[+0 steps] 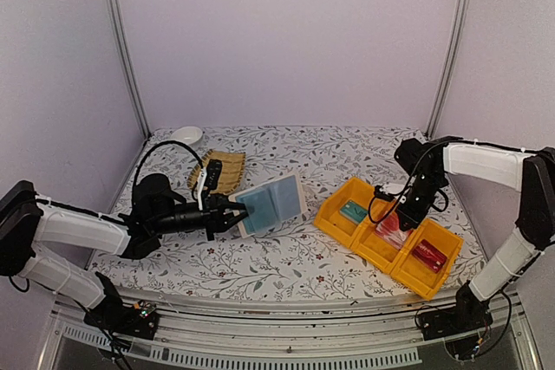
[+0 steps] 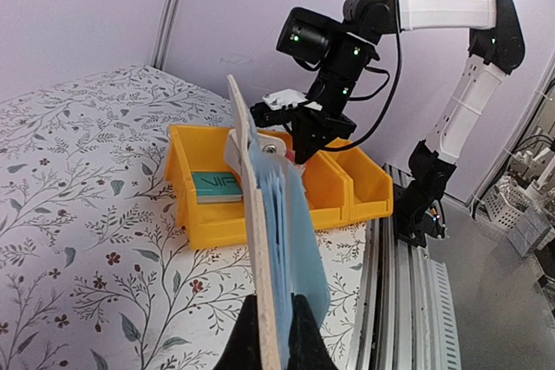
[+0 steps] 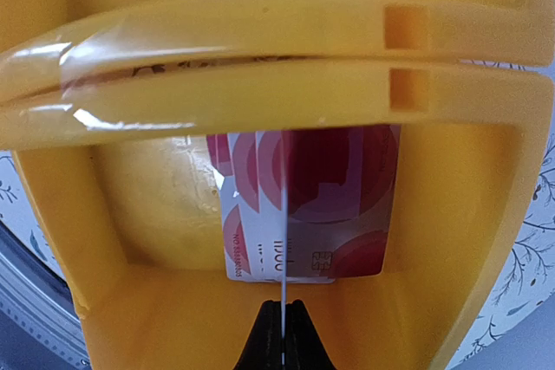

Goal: Take the credit cards out of the card holder
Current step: Place the credit card in the card box.

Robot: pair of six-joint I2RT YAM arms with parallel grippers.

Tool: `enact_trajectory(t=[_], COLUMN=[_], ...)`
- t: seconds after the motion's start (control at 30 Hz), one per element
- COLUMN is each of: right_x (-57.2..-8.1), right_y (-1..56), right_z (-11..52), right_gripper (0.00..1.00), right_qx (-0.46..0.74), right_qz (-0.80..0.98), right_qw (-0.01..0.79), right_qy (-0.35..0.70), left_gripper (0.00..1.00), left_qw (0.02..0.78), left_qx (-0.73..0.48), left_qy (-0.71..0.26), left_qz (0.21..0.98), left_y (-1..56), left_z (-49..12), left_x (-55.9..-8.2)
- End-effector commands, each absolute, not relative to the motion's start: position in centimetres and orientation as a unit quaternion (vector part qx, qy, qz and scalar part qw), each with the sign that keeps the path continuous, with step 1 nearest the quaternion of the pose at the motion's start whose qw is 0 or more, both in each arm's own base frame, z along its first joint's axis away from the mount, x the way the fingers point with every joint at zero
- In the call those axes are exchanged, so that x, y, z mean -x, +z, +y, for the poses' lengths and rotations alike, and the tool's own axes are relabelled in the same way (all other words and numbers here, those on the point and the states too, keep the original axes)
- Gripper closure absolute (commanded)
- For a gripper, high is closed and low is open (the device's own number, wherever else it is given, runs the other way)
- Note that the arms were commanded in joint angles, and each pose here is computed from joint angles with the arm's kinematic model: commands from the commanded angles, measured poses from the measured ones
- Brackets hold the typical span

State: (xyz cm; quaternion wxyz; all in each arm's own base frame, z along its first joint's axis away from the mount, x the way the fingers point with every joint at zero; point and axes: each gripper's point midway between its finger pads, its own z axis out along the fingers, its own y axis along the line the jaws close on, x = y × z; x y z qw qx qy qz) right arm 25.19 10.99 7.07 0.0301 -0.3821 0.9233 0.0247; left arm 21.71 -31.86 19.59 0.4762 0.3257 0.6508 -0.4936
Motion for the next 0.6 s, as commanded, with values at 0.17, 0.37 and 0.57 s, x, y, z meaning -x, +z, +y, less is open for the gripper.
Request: enact_trajectory(t=[0.17, 0.37, 0.57], right_x=[-28.1, -30.2, -31.9], right_y=[7.2, 8.7, 12.0], right_z=[9.7, 8.8, 9.0], right_gripper=[0.76, 0.66, 0.64], right_qx=[0.377, 0.356, 0.342], right_qz=[0.924, 0.926, 0.922], right_qw=[0.039, 0.083, 0.138], right_qy=[-0.044, -0.091, -0.118], left_gripper=[1.00, 1.00, 1.00], left_qw=[0.499, 0.497, 0.498], left_qx=[-0.323, -0.324, -0.322], left_qy=[-0.495, -0.494, -0.498], left_qz=[0.634, 0.635, 0.632], left_y=[21.3, 21.2, 21.6], left_z=[-31.6, -31.7, -31.8], left_x=[-22.1, -22.2, -22.2])
